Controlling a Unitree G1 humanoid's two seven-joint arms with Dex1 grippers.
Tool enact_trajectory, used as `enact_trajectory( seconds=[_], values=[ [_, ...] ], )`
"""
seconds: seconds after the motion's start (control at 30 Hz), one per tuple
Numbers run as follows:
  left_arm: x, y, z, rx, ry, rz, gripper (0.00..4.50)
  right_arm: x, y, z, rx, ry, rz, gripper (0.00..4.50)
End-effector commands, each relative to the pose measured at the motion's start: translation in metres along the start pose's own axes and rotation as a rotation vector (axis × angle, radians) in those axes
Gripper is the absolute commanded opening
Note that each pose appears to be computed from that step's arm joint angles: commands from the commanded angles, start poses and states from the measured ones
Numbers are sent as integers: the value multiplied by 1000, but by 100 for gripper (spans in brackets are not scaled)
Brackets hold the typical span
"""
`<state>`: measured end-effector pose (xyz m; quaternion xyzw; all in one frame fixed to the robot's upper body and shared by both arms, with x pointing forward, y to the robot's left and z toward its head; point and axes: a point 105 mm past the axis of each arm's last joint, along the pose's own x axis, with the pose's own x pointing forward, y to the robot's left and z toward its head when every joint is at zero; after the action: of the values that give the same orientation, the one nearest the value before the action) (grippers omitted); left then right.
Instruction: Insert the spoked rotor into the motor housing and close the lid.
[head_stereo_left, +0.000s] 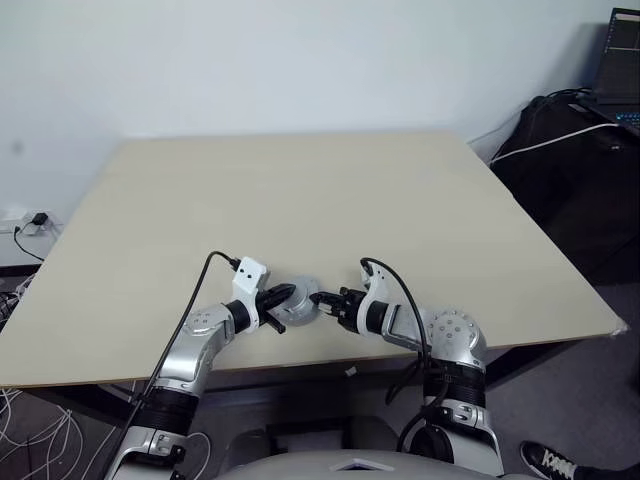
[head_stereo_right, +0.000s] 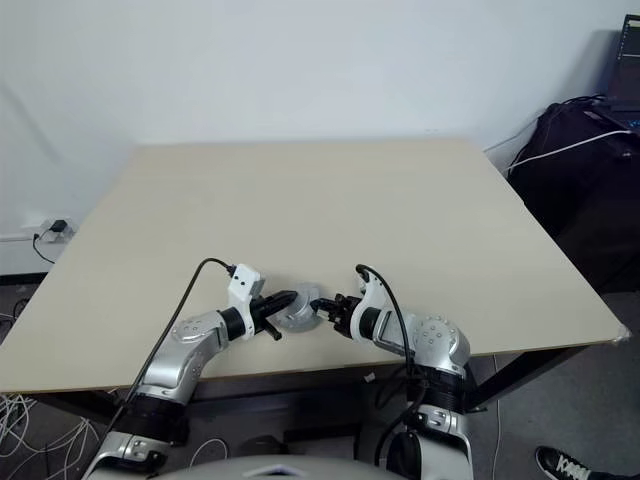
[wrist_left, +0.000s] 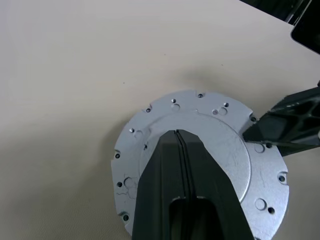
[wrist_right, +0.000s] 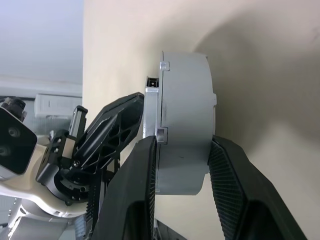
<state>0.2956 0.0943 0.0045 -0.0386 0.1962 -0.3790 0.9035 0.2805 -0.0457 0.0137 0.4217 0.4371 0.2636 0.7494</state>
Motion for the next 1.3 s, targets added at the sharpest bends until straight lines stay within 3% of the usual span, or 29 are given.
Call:
enact_trajectory(
  seconds=[0.03, 0.23, 0.4, 0.53, 0.77, 0.93, 1.07, 1.17, 1.3],
  values=[
    [5, -9, -22, -41, 78, -31, 0, 13, 44, -16, -7, 55, 196, 122],
    [5, -12, -9, -44, 14, -31, 0, 14, 45, -13, 4, 29, 202, 122],
    [-9, -21, 48, -120, -292, -25, 0, 12, 42, -4, 31, -25, 202, 122],
    [-27, -27, 65, -158, -407, -20, 0, 11, 38, 0, 46, -52, 196, 122],
    [-56, -34, 52, -264, -448, 20, 0, 10, 35, 6, 50, -68, 185, 122],
    [-65, -29, 14, -517, -406, 105, 0, 8, 46, 14, 44, -100, 232, 122],
    [-71, -29, 2, -682, -440, 118, 0, 7, 54, 19, 31, -117, 253, 122],
    [-76, -32, 1, -808, -492, 80, 56, 5, 60, 22, 24, -130, 271, 122],
    [-81, -33, 0, -917, -549, 64, 183, 2, 70, 25, 9, -143, 302, 122]
  ],
)
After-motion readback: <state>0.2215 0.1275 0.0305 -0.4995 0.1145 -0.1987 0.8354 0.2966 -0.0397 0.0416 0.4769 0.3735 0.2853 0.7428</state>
